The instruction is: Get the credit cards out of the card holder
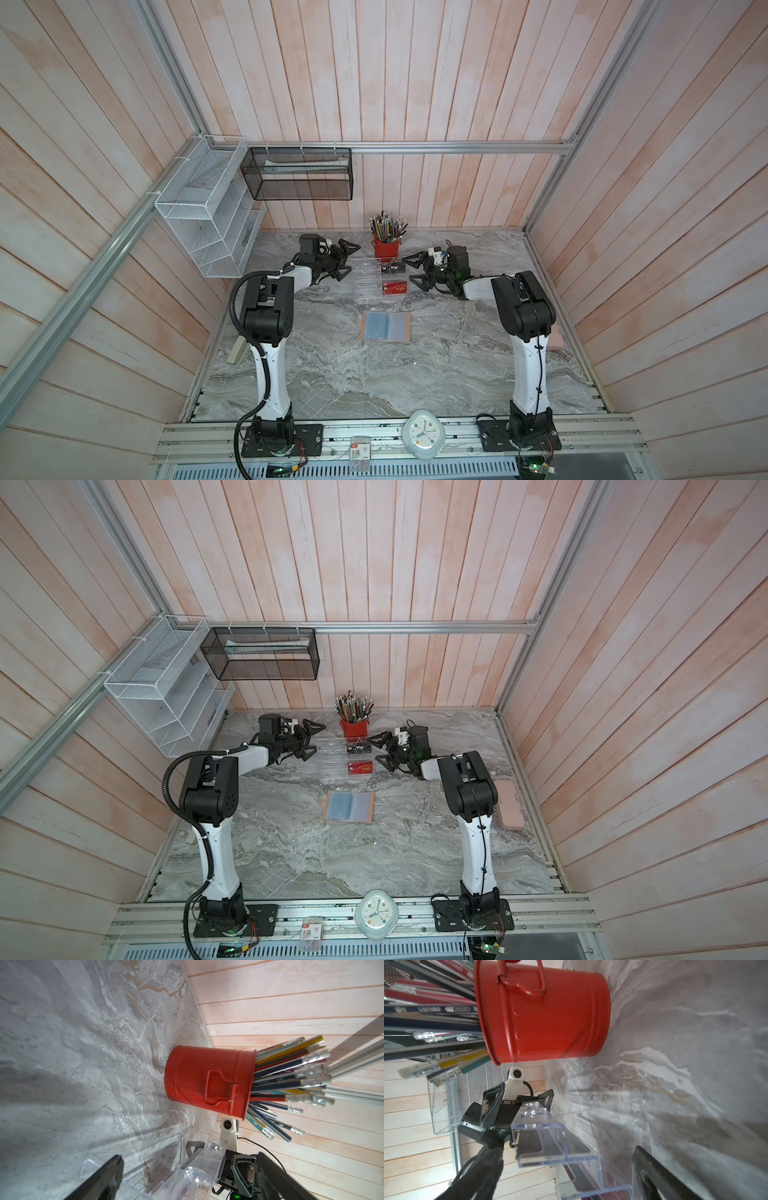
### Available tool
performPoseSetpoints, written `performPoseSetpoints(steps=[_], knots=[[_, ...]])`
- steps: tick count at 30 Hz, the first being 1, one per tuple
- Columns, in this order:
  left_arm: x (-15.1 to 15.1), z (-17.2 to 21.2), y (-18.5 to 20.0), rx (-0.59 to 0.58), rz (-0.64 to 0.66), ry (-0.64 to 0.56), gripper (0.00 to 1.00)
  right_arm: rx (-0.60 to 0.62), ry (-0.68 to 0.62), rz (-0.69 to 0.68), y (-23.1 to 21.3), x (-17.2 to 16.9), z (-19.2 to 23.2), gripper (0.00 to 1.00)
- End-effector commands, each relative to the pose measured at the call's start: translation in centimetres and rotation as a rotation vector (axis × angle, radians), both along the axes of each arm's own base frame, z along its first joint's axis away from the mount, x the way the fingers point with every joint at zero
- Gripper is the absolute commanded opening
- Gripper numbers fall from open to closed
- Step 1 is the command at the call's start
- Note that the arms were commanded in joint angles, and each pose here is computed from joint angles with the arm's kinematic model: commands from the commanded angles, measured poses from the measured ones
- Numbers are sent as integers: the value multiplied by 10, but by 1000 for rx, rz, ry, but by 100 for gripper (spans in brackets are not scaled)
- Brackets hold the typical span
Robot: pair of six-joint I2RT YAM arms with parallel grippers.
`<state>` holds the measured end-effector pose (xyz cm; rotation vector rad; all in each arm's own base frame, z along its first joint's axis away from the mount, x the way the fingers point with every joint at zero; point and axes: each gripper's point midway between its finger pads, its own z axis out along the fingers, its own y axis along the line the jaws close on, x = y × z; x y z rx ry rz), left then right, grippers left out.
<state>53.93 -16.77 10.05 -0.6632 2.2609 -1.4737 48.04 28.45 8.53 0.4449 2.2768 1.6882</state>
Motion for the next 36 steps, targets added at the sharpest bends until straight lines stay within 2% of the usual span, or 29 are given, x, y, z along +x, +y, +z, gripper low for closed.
performPoseSetpoints(steps=[1,11,18,24,32,36], knots=[[-6,10,-6,-1,-24,-23,100,23,-66,15,7,-5,27,98],[-9,19,6,28,-13,-25,100,-26,-80,3,-8,7,29,98],[-10,26,34,79,24,-22,100,-122,-97,-3,-24,8,32,98],[-15,44,40,99,39,-48,100,-223,-124,-2,-35,3,36,98],[-47,66,37,105,37,-76,100,-365,-176,10,-51,-20,50,98],[-71,76,21,109,-9,-85,100,-438,-193,21,-60,-39,52,98]])
